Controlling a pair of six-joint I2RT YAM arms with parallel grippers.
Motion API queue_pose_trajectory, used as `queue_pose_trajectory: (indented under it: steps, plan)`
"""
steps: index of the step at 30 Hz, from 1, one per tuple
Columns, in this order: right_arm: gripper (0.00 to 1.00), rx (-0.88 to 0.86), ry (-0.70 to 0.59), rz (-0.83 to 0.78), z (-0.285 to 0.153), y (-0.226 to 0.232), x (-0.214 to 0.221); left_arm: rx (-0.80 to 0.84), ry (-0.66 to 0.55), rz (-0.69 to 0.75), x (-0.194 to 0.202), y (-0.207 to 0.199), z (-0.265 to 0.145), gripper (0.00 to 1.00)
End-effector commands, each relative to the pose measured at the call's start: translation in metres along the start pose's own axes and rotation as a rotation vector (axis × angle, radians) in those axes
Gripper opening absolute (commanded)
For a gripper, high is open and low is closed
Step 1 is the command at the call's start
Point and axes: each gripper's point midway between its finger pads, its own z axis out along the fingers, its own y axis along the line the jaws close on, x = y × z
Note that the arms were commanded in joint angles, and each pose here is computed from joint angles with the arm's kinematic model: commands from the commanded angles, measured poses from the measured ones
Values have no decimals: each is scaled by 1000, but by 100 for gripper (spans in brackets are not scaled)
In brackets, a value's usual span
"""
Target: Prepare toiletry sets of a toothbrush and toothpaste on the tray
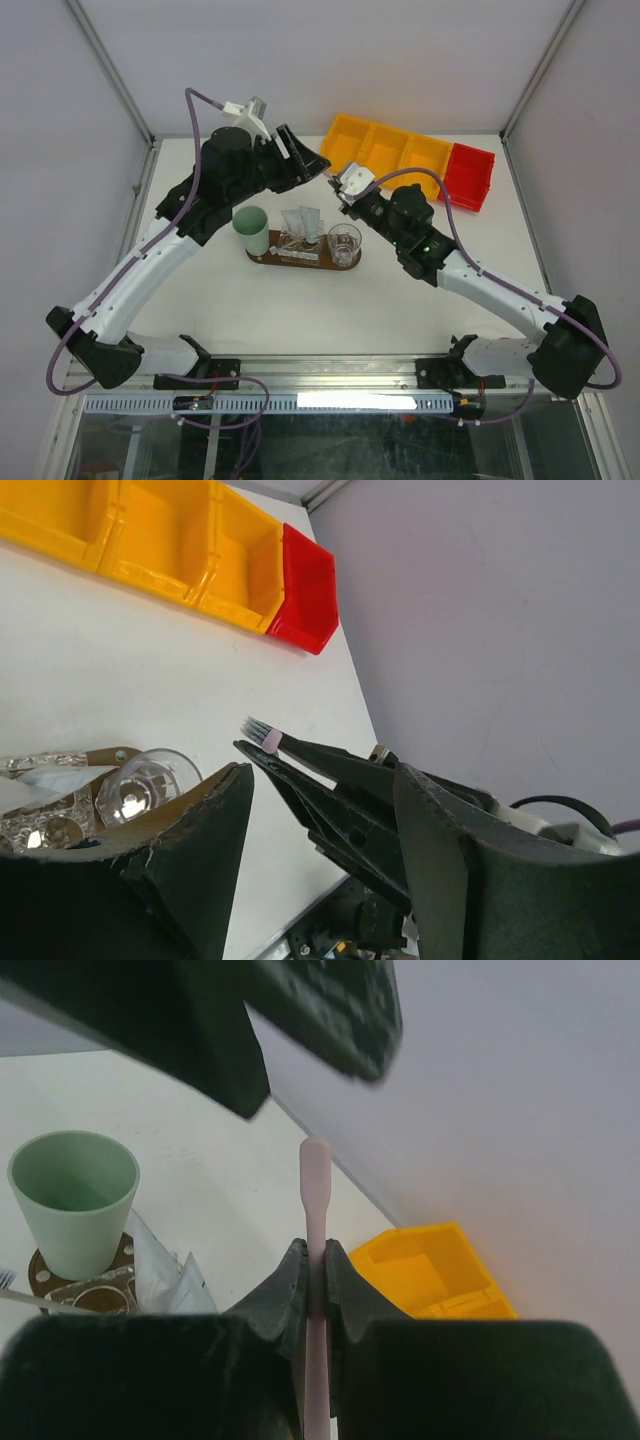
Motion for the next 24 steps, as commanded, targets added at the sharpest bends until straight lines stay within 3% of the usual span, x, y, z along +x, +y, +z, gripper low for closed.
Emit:
queue_pose_trajectory:
  steps: [1, 6, 14, 21, 24]
  plan:
    - [0, 163, -121, -66, 0, -26, -36, -13, -71, -1, -13, -19, -5, 59]
    - [0, 174, -135, -71, 1, -27, -41, -81, -121, -32, -10, -5, -13, 60]
    - [0, 118, -180, -87, -2, -12, -49, -60, -113, -50, -14, -17, 4, 66]
    - [0, 113, -191, -104, -1, -6, -52, -80, -114, -46, -14, -15, 17, 50]
    - [0, 118, -196, -106, -1, -6, -54, -103, -122, -43, -12, -9, 17, 49]
